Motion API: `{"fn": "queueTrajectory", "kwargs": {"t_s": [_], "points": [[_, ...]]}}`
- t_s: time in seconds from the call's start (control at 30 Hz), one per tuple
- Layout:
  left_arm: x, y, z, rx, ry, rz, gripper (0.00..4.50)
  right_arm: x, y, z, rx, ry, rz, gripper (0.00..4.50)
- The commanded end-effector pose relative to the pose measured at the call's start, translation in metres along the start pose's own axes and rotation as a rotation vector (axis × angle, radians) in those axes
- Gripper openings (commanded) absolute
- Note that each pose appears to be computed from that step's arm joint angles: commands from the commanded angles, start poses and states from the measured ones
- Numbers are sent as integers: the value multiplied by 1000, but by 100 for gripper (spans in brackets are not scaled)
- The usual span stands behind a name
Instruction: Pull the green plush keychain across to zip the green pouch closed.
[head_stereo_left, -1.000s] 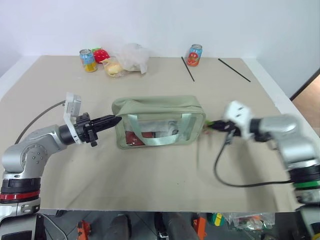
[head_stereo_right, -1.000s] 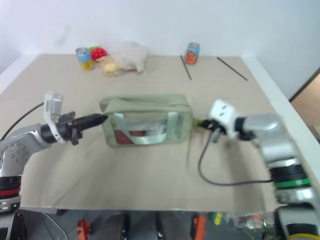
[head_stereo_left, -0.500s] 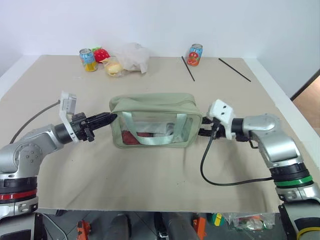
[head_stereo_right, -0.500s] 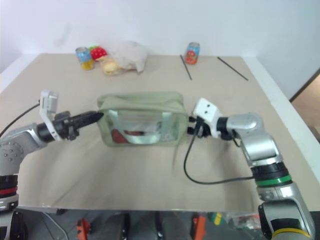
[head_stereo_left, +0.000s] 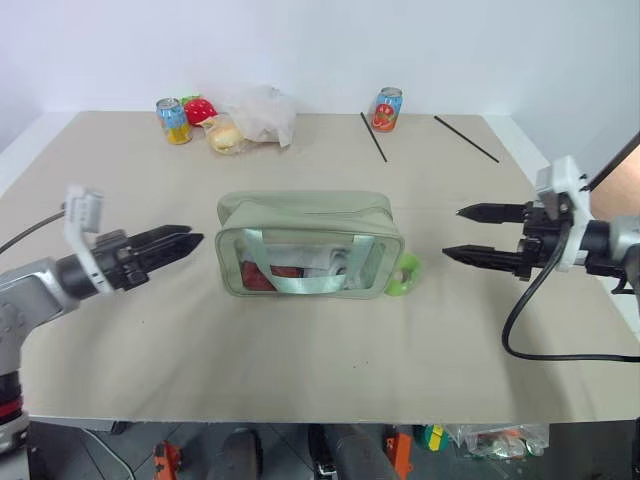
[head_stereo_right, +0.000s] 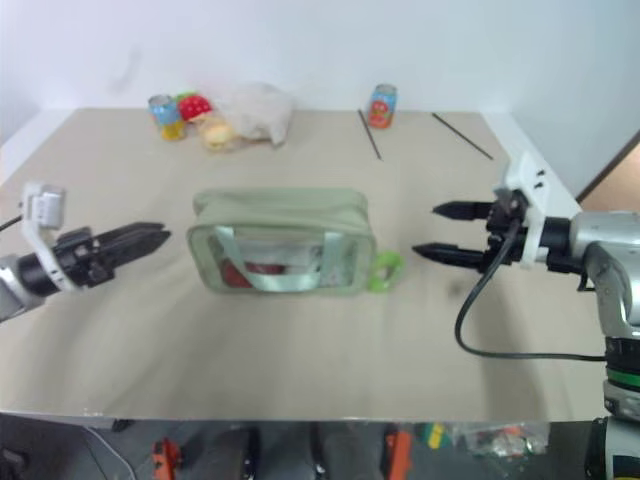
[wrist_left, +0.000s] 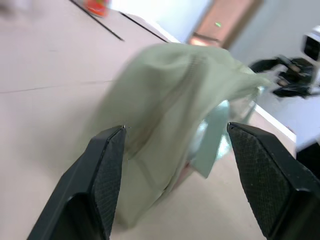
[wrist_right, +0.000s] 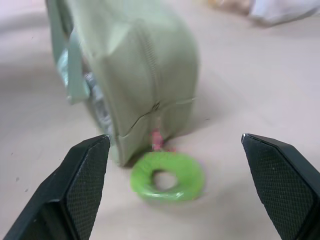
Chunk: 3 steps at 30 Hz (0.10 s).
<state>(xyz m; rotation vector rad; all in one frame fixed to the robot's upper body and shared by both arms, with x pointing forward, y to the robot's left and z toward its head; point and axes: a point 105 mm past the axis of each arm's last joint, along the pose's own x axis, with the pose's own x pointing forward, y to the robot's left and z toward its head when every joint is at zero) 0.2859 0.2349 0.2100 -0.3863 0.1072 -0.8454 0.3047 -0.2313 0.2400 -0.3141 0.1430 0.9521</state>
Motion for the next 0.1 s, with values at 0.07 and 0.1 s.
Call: {"fn": "queueTrajectory", "kwargs": {"t_s": [0.07, 0.1], "points": [[-27, 21, 5, -4, -63, 149, 334, -6, -4, -10, 44, -23, -67, 435], [-30, 25, 3, -15, -77, 177, 334, -3, -3, -15, 62, -21, -72, 435]]}}
